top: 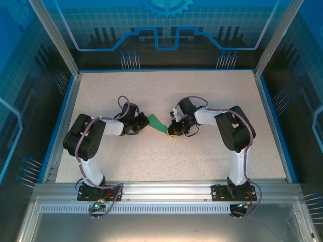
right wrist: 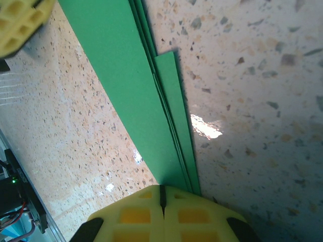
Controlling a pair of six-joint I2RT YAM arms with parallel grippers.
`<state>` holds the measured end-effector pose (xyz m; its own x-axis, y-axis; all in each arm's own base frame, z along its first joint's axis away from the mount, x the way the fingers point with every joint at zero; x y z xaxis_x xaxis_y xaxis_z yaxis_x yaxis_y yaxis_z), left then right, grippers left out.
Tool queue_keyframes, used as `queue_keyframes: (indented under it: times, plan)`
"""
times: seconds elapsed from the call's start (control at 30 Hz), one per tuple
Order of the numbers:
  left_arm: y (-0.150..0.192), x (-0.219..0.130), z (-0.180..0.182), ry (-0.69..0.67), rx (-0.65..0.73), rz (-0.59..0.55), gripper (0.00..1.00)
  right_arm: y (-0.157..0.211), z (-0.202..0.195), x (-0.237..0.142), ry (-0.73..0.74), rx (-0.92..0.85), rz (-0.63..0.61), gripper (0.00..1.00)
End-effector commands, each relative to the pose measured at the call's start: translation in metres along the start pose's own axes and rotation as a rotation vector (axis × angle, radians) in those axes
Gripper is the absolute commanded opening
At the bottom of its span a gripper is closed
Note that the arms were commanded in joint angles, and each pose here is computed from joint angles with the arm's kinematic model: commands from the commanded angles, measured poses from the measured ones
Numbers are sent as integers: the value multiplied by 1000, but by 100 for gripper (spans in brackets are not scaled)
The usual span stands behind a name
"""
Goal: Fold a paper plane with a square sheet of paper (pick it up from the middle)
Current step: Fold the wing for the fifth time at the center of the table.
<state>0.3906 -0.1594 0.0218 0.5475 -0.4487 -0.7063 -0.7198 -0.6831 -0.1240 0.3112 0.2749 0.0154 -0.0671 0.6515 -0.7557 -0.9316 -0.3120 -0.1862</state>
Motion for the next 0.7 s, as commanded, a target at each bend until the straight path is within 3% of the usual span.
queue_keyframes:
  times: [0.0, 0.27, 0.4, 0.5, 0.67]
  plan:
    - [-33, -14, 54, -187, -59, -115, 8, 63, -57, 15, 192, 150, 198, 3]
    - [-61, -37, 56, -230, -64, -199, 11, 52, -51, 14, 181, 139, 174, 3]
    - [-67, -51, 41, -202, -42, -220, 15, 35, -33, 6, 146, 100, 121, 4]
    - [-67, -68, 28, -178, -28, -238, 23, 6, -2, -12, 114, 22, 27, 6]
    - [-55, -98, 3, -183, 40, -257, 42, -30, 42, -61, 111, -100, -153, 23]
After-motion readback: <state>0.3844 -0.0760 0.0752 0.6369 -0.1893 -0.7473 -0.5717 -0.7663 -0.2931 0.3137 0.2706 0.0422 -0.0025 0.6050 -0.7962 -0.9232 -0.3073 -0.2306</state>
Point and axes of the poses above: each hand's point on the last joint's axis, 136 mm out from that joint toward the fingers, its own x axis out along the fingers, its own z axis along the line the jaws close on, y = z × x, the point moved 1 cm from there along -x, back along the fingers, and after that the axes turned 10 degrees about -x, right-handed, at the moved point
